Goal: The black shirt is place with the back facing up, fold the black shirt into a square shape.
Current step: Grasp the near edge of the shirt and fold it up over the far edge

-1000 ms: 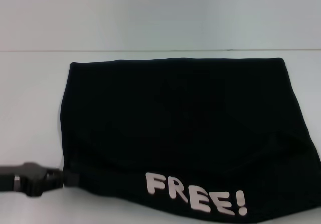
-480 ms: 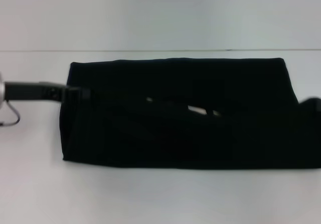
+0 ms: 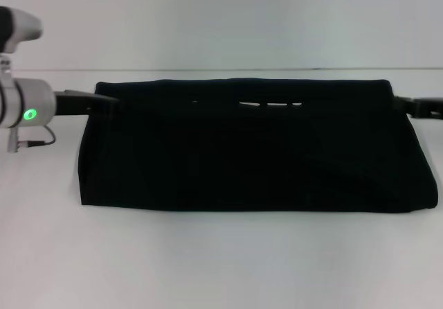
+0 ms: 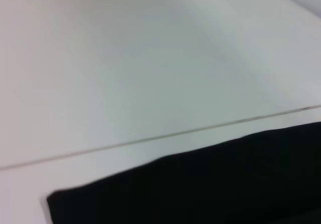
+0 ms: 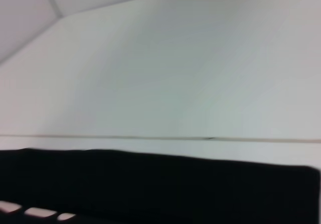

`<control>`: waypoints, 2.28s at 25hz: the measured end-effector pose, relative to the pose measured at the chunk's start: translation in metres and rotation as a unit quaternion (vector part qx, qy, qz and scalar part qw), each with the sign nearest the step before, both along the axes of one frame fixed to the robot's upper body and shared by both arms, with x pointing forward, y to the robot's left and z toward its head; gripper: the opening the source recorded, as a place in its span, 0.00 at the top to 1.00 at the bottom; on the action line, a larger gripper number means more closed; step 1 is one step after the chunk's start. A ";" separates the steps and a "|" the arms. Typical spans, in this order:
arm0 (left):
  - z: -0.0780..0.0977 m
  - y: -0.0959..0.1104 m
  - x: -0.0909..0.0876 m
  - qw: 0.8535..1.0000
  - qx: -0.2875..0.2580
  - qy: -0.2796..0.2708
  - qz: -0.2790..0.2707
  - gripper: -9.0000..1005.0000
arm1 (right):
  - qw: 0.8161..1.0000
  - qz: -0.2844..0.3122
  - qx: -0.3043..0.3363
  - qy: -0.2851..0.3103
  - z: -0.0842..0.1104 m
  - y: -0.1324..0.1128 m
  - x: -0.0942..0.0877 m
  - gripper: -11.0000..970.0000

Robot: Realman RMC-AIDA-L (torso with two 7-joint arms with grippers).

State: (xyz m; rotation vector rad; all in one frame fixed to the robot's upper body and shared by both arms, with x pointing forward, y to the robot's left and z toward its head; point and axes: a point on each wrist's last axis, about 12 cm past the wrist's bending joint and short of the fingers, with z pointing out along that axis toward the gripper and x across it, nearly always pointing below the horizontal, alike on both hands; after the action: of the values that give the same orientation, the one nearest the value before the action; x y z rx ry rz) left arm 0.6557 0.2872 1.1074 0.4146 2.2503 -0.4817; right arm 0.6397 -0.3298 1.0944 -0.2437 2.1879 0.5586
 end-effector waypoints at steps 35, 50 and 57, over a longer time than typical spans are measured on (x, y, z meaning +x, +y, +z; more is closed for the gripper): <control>0.030 -0.023 0.040 0.994 0.069 -0.077 0.026 0.99 | 0.993 -0.061 -0.074 -0.070 0.041 0.037 0.062 0.95; 0.011 -0.041 0.040 0.982 0.100 -0.113 0.112 0.86 | 0.991 -0.099 -0.069 -0.058 0.029 0.021 0.052 0.69; 0.009 -0.031 0.033 0.984 0.055 -0.092 0.141 0.59 | 0.994 -0.074 -0.050 -0.059 0.035 0.018 0.049 0.52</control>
State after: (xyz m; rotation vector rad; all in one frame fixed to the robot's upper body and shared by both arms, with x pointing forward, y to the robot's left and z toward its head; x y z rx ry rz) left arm 0.6886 0.2564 1.1163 0.1812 2.1167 -0.1660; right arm 0.6885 -0.3122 1.1296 -0.1618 2.1014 0.3442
